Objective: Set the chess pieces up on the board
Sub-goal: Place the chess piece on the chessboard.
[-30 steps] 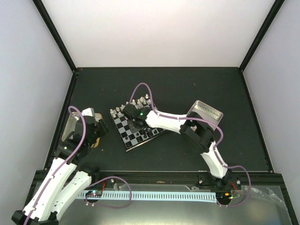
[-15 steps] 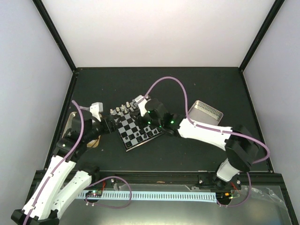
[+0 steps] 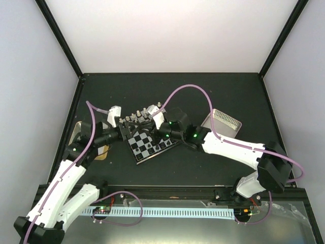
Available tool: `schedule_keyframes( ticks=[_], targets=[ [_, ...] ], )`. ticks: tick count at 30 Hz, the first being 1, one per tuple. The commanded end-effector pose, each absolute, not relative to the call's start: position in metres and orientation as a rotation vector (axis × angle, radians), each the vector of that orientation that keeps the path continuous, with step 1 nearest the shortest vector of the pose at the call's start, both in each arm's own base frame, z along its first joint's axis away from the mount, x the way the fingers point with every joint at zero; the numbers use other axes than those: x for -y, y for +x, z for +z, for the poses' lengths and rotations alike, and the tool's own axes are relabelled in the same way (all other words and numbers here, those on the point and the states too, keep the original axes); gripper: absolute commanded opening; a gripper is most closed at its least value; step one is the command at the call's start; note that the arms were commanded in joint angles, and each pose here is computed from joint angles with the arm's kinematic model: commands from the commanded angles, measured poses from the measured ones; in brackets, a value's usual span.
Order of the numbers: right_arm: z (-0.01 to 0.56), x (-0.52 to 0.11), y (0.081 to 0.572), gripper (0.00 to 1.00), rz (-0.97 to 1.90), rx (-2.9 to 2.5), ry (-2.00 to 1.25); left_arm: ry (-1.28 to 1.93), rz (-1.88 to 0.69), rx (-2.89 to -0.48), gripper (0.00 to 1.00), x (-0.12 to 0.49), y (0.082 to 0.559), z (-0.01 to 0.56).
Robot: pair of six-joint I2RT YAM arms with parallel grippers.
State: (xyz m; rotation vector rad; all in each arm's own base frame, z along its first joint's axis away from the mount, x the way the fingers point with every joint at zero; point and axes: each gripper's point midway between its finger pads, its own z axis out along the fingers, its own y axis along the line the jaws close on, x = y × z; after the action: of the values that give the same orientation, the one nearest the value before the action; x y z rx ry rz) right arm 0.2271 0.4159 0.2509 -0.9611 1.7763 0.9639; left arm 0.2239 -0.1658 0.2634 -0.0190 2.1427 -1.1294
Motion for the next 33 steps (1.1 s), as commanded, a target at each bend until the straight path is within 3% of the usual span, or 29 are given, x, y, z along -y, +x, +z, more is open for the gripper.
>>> schedule_keyframes(
  ticks=[1,3,6,9,16,21,23,33],
  targets=[
    [0.259,-0.421,0.218,0.09,0.957,-1.719,-1.039,-0.003,-1.196,-2.1,0.47,0.172,0.228,0.276],
    [0.256,-0.423,0.215,0.09,0.947,-1.722,-1.056,-0.023,-1.188,-2.112,0.42,0.171,0.231,0.271],
    [0.256,-0.423,0.216,0.09,0.936,-1.72,-1.056,-0.033,-1.196,-2.121,0.19,0.172,0.233,0.267],
    [0.258,-0.424,0.216,0.09,0.934,-1.716,-1.055,-0.019,-1.217,-2.134,0.09,0.175,0.233,0.263],
    [0.254,-0.424,0.219,0.12,0.918,-1.733,-1.05,0.044,-1.246,-2.184,0.02,0.182,0.229,0.254],
    [0.234,-0.415,0.226,0.43,0.873,-1.865,-0.981,0.03,-1.11,-2.241,0.01,0.171,0.233,0.239],
    [0.223,-0.406,0.228,0.49,0.852,-1.918,-0.936,0.018,-1.029,-2.248,0.02,0.163,0.236,0.232],
    [0.164,-0.313,0.276,0.5,0.514,-2.244,-0.357,-0.014,-0.701,-2.333,0.02,0.148,0.232,0.171]
  ],
)
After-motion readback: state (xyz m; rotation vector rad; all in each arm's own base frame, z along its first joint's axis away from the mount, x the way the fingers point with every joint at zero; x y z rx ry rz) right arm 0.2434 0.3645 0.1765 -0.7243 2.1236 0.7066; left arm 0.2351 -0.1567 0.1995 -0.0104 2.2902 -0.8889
